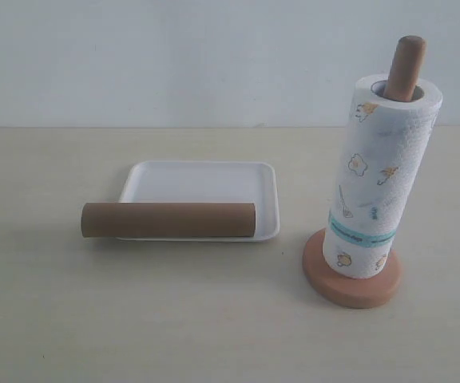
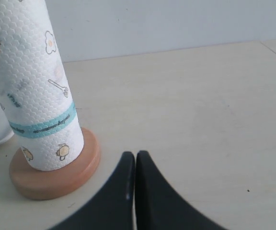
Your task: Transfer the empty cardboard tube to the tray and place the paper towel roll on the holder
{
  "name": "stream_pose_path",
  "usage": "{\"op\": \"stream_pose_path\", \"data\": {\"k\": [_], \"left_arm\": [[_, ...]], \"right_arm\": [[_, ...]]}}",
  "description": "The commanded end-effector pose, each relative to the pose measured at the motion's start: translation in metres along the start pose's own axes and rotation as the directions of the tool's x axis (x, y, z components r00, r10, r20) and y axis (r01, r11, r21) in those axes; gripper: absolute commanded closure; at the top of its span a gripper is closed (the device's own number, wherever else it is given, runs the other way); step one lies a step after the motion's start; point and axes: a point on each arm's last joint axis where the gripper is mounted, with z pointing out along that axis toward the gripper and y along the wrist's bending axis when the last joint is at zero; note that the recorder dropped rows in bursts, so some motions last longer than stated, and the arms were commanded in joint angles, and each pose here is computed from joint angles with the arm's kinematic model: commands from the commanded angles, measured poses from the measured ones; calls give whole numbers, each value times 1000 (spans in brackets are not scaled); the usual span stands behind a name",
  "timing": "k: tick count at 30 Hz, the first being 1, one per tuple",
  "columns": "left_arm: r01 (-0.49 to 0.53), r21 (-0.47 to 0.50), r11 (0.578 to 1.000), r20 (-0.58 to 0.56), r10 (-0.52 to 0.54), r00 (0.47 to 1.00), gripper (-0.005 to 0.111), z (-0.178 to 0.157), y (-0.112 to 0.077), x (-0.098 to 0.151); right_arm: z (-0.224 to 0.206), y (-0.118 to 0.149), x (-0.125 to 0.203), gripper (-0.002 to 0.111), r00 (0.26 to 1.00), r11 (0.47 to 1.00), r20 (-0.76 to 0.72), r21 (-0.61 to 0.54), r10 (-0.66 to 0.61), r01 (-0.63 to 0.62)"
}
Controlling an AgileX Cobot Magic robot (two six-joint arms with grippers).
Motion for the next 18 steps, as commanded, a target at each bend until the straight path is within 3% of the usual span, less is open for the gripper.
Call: {"op": "stream_pose_path", "data": {"k": [1,8,18], "left_arm": [[26,-45,999,-95,-30,995,101,-38,7,-5],[59,-49,997,-11,-60,998,101,-90,12,-27],[43,-63,997,93,-37,995,101,-132,18,-43]], "right_arm": [[0,0,-1,109,1000,1000,15,-1,-1,1],[0,0,-1,109,1000,1000,10,0,-1,1],[0,0,-1,109,1000,1000,10,0,-1,1]]}}
